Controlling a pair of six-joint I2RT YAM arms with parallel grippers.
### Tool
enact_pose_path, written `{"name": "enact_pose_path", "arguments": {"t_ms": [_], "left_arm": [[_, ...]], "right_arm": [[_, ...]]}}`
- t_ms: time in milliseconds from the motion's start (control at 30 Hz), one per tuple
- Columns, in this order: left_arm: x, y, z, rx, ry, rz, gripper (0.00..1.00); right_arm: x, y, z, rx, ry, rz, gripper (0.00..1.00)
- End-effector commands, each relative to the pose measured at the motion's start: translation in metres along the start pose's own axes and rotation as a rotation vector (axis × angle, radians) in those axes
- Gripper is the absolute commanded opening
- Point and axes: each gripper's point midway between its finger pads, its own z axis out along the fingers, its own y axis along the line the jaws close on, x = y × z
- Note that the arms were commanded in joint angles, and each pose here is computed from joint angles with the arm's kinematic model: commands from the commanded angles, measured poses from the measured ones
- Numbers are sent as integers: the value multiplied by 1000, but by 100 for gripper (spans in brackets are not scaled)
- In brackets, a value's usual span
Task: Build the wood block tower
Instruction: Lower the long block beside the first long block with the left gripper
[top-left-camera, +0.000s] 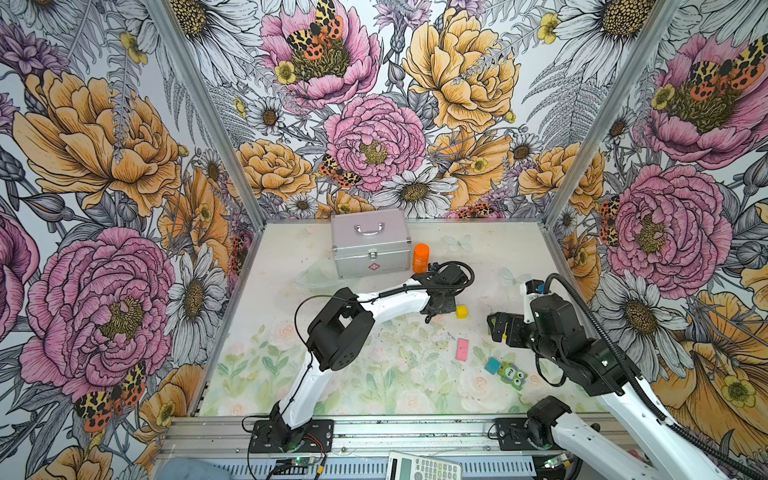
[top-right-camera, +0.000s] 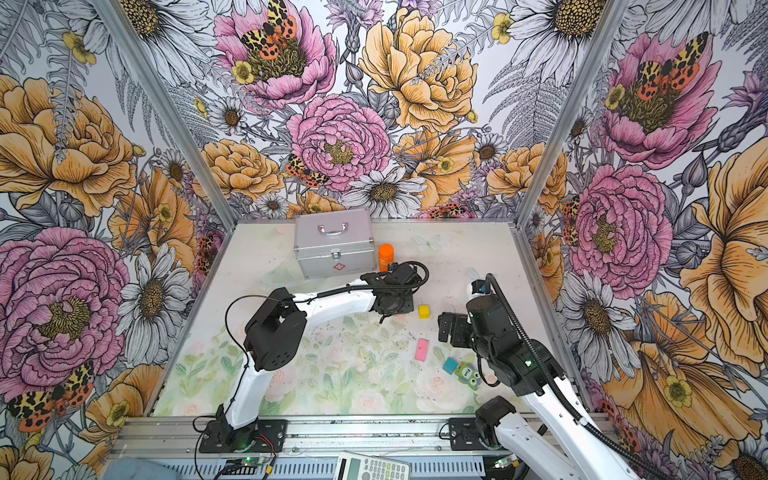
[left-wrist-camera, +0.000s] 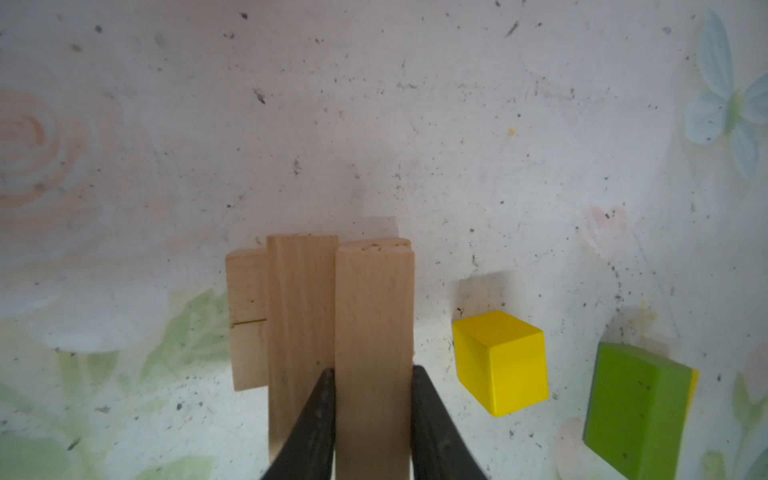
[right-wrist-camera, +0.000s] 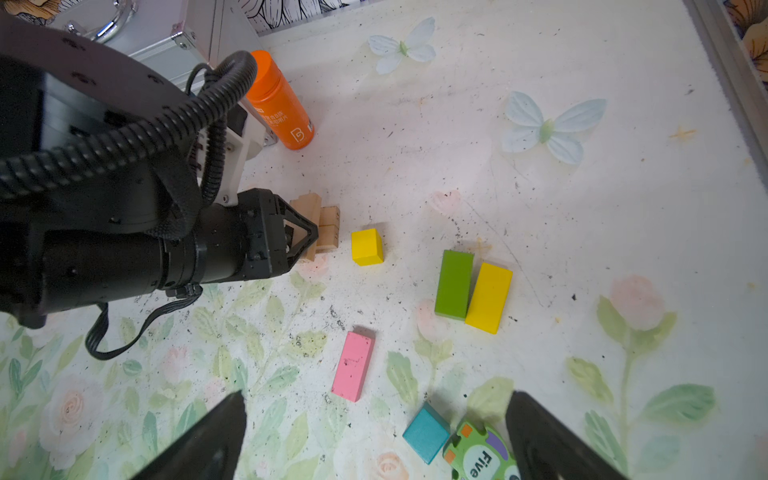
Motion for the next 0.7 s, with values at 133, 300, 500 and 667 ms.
{"name": "enact_pose_path", "arguments": {"t_ms": [133, 300, 500, 667], "left_arm": [[-4, -6, 2, -5, -18, 2, 31], [-5, -6, 1, -8, -20, 6, 34], [-6, -5, 1, -9, -17, 2, 34], [-11, -19, -13, 33, -32, 8, 35]], "right_arm": [[-8, 3, -8, -22, -27, 17, 100], [-9, 3, -9, -21, -28, 18, 100], [-9, 3, -9, -24, -27, 18, 100], [-8, 4, -7, -23, -17, 15, 100]]}}
